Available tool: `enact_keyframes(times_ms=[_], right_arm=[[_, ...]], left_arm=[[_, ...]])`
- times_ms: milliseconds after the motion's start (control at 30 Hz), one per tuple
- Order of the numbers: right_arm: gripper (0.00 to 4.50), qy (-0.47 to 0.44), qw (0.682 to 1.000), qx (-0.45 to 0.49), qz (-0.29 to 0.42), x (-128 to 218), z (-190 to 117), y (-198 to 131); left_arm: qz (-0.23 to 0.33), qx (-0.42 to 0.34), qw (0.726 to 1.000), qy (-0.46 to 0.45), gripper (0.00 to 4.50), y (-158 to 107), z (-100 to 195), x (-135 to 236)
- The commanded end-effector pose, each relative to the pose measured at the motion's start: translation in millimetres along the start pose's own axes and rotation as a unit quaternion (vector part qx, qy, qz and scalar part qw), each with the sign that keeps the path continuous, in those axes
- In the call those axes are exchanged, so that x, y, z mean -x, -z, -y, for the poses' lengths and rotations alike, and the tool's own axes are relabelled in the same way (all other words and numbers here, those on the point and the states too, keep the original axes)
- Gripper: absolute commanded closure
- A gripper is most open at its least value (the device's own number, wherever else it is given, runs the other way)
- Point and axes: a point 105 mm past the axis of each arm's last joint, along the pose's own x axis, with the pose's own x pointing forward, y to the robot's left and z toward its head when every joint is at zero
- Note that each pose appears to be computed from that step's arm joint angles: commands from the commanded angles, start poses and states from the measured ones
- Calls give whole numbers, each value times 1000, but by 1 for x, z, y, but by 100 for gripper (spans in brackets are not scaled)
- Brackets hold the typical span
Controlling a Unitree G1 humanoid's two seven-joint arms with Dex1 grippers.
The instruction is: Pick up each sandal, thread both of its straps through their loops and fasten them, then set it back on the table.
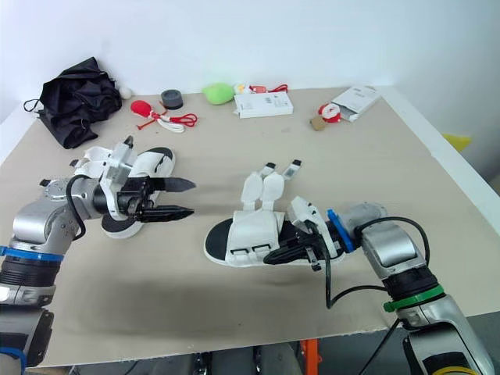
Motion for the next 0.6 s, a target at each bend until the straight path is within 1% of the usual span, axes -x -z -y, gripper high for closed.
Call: enact_keyframes(times_ms=[33,100,200,367,600], right_arm=[[441,-13,999,23,-26,7,6,-1],[441,1,999,24,-32,12,16,-1],[441,16,999,23,-24,18,27,-6],[441,4,999,26,-34,15,23,0],[441,-1,1000,11,-22,10,25,3]], left_arm=[[-12,-28,999,10,76,-4,4,-2],[-12,-29,999,9,76,-4,3,-3],[-12,-29,999,9,76,-3,3,-5],[-13,-29,999,4,76,1,0,-7],[-24,-24,999,25,76,13,5,-15]])
